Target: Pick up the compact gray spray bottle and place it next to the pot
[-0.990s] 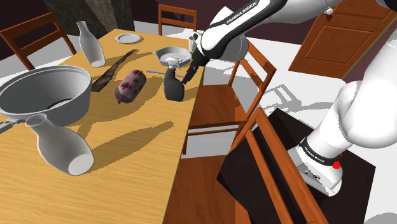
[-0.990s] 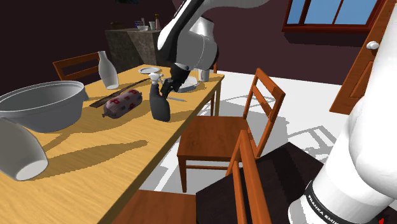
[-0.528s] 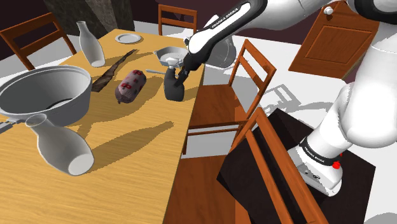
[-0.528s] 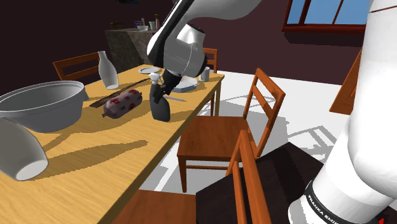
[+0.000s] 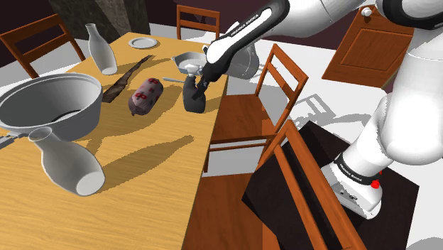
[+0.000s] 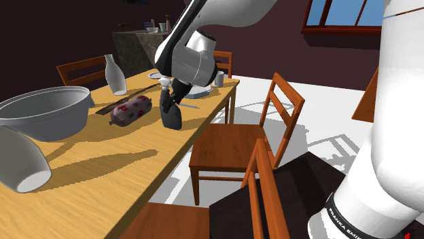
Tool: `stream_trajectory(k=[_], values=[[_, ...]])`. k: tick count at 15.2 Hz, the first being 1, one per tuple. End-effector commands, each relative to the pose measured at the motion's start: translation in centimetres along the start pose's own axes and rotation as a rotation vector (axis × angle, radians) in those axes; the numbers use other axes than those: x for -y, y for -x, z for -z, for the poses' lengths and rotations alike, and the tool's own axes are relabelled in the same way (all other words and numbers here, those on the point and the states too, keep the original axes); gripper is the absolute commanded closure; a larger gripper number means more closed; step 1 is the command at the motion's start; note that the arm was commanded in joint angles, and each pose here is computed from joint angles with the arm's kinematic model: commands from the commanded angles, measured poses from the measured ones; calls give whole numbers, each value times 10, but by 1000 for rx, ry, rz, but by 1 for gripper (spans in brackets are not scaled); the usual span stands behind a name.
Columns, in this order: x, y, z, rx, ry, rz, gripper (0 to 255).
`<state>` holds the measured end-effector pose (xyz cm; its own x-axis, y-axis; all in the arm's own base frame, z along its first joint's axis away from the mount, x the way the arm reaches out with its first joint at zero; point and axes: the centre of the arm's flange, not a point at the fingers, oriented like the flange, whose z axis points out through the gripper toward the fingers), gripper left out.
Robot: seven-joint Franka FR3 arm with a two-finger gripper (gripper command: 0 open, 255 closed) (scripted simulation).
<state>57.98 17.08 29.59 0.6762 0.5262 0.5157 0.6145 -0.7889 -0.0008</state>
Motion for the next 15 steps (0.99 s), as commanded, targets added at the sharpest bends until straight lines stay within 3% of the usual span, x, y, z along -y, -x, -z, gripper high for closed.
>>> stream_trajectory(k=[1,2,3,12,15], values=[[0,0,0,0,0,0,0],[0,0,0,0,0,0,0],[0,0,0,0,0,0,255],[0,0,0,0,0,0,255],[0,-8,14,0,0,0,255]])
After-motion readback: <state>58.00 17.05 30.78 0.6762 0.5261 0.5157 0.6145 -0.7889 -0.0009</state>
